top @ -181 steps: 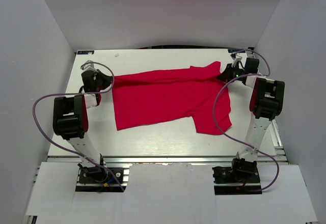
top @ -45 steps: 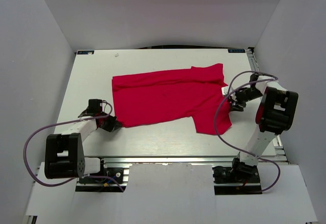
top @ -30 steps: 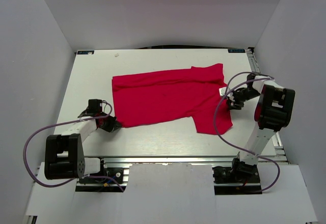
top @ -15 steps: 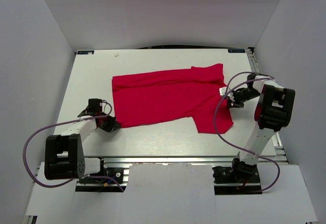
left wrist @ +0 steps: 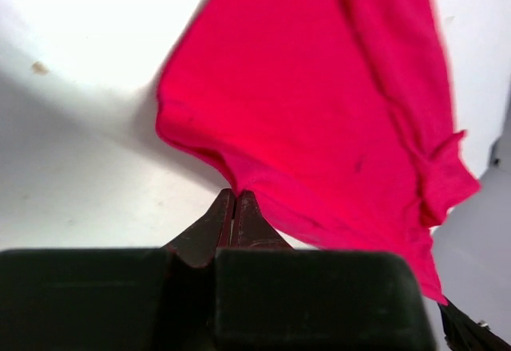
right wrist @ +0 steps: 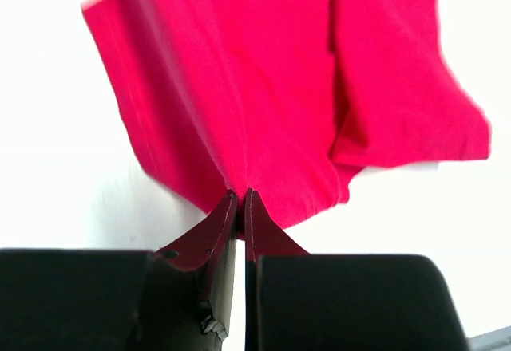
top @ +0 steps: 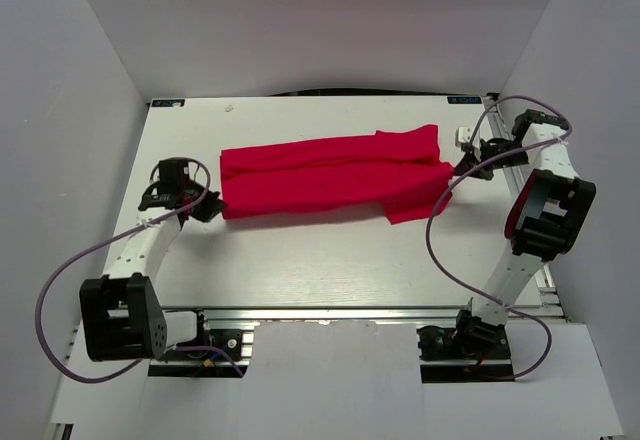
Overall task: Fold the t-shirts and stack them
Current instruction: Fold the other side of the tshirt into a rectangle
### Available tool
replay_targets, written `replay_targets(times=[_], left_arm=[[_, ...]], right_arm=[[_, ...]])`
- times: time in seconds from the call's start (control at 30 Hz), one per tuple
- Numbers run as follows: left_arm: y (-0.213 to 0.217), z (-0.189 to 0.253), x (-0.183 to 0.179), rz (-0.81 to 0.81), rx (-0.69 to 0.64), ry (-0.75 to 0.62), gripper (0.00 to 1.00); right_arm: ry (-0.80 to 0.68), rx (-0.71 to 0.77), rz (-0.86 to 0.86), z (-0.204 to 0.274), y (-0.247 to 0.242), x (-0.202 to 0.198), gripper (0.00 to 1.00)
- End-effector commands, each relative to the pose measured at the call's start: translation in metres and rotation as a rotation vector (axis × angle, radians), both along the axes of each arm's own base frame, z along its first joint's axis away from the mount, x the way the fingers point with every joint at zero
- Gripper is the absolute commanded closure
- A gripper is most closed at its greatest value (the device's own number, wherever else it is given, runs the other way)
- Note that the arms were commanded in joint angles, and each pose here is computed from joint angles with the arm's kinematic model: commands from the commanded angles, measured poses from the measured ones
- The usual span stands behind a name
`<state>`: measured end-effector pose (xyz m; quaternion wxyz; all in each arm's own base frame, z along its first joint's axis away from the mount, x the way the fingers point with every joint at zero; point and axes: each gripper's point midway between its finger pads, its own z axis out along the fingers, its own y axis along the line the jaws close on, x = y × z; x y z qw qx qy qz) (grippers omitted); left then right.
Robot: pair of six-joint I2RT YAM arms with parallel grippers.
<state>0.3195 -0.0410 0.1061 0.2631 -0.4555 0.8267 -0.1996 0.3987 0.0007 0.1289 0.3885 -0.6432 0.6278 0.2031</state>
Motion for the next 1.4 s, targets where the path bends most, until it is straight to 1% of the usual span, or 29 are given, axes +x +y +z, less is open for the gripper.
replay_targets(times=[0.0,0.03,0.1,0.13,0.2,0.27,0.33,0.37,0.43,0.47,0.53,0.6,0.67,0.73,0.77,0.8,0.97,1.07,1.37], left_arm=[[0.007,0.027,0.019,0.007,0.023,-0.065,1.00],[0.008,0.025,0.023,0.007,0.025,-0.058,1.00],[0.011,0.034,0.035,0.011,0.028,-0.081,1.00],[0.011,0.031,0.040,0.012,0.026,-0.071,1.00],[0.014,0.040,0.054,0.012,0.026,-0.097,1.00],[0.017,0.035,0.064,0.017,0.024,-0.085,1.00],[0.024,0.042,0.079,0.028,0.026,-0.107,1.00],[0.026,0.034,0.084,0.031,0.023,-0.084,1.00],[0.030,0.040,0.098,0.031,0.024,-0.104,1.00],[0.032,0.031,0.103,0.034,0.018,-0.082,1.00],[0.037,0.037,0.117,0.039,0.022,-0.100,1.00],[0.041,0.028,0.125,0.041,0.018,-0.081,1.00],[0.044,0.034,0.137,0.038,0.021,-0.097,1.00],[0.046,0.023,0.144,0.034,0.021,-0.077,1.00],[0.046,0.029,0.151,0.029,0.021,-0.092,1.00],[0.047,0.023,0.154,0.030,0.020,-0.079,1.00],[0.049,0.020,0.170,0.031,0.018,-0.079,1.00],[0.049,0.012,0.173,0.032,0.011,-0.065,1.00],[0.051,0.009,0.179,0.041,0.010,-0.061,1.00]], right_arm=[[0.037,0.127,-0.049,0.022,0.012,0.008,1.00],[0.059,0.139,-0.072,0.023,0.011,0.010,1.00],[0.045,0.151,-0.088,0.025,0.009,0.023,1.00],[0.059,0.161,-0.105,0.026,0.010,0.026,1.00],[0.033,0.166,-0.120,0.030,0.008,0.038,1.00],[0.032,0.170,-0.138,0.034,0.009,0.047,1.00],[0.021,0.168,-0.137,0.032,0.014,0.056,1.00],[0.029,0.169,-0.147,0.032,0.014,0.059,1.00],[0.013,0.165,-0.148,0.032,0.018,0.071,1.00],[0.028,0.170,-0.160,0.029,0.019,0.074,1.00],[0.002,0.169,-0.168,0.031,0.020,0.085,1.00],[0.010,0.182,-0.187,0.032,0.022,0.094,1.00],[0.007,0.181,-0.193,0.028,0.022,0.102,1.00],[0.003,0.181,-0.200,0.031,0.023,0.109,1.00],[0.009,0.181,-0.204,0.026,0.022,0.113,1.00],[0.018,0.185,-0.210,0.026,0.024,0.114,1.00],[0.022,0.193,-0.235,0.020,0.028,0.126,1.00],[0.030,0.203,-0.252,0.017,0.030,0.132,1.00],[-0.002,0.263,-0.302,0.033,0.029,0.150,1.00]])
